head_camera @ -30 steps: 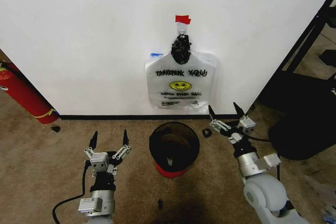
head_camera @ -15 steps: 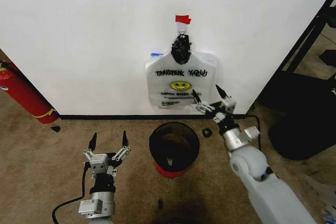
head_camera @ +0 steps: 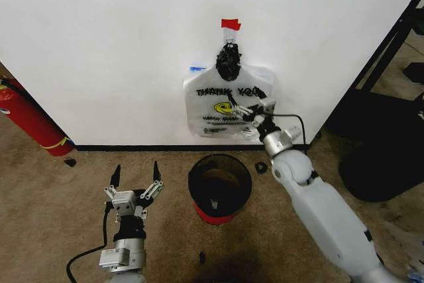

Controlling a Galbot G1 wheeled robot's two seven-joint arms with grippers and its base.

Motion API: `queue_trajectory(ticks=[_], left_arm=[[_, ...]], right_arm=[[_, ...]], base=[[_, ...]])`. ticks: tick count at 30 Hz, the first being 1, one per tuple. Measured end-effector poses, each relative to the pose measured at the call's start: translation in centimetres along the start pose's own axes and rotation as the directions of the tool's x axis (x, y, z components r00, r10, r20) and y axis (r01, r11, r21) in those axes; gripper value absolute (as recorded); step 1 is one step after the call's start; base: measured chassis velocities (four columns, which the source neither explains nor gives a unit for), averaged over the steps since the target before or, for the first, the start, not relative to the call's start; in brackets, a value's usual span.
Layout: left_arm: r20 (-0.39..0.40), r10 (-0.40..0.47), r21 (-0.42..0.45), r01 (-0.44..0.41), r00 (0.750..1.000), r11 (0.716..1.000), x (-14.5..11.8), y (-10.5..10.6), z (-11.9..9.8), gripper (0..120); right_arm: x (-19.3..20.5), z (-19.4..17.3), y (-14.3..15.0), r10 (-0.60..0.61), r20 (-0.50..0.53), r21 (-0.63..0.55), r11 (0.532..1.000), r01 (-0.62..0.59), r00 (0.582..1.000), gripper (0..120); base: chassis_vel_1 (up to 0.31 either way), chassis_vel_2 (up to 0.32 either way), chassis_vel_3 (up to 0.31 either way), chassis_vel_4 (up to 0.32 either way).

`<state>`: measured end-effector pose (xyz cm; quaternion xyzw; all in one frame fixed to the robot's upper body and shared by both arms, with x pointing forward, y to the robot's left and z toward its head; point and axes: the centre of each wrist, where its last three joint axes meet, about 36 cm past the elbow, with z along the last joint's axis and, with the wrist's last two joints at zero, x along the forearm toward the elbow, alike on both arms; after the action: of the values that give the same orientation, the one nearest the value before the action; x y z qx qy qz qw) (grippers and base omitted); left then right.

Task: Pick up the garbage bag from the wall and place it over the trash bin.

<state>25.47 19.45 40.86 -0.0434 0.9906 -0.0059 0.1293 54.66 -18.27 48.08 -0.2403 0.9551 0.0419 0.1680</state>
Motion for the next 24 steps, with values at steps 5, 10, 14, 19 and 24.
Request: queue_trajectory(ticks=[5,10,14,19,24], left_arm=[[-0.004,0.003,-0.003,-0.004,1.000,1.000,0.3,-0.1,0.1,100],[0.000,0.001,-0.006,-0.001,1.000,1.000,0.2,0.1,0.1,99],[0.009,-0.007,-0.003,0.007,1.000,1.000,-0.3,0.5,0.0,99],[0.009,0.002,-0.007,-0.002,1.000,1.000,-0.3,0.4,0.0,99],[0.014,0.002,0.001,-0.002,1.000,1.000,-0.3,0.4,-0.4,99]], right_arm=[[-1.5,0.1,0.0,0.003,0.005,-0.001,1.000,-0.003,1.000,100],[-2.4,0.2,0.0,0.003,0.004,-0.004,1.000,-0.003,1.000,100],[-3.0,0.4,0.3,-0.016,-0.002,-0.005,1.000,0.016,1.000,100],[-3.7,0.8,1.0,-0.020,-0.004,-0.018,1.000,0.020,1.000,100],[-4.4,0.9,1.4,-0.019,0.000,-0.021,1.000,0.019,1.000,97]], base=[[0.000,0.000,0.000,0.000],[0.000,0.000,0.000,0.000],[0.000,0.000,0.000,0.000],[0.000,0.000,0.000,0.000],[0.000,0.000,0.000,0.000]])
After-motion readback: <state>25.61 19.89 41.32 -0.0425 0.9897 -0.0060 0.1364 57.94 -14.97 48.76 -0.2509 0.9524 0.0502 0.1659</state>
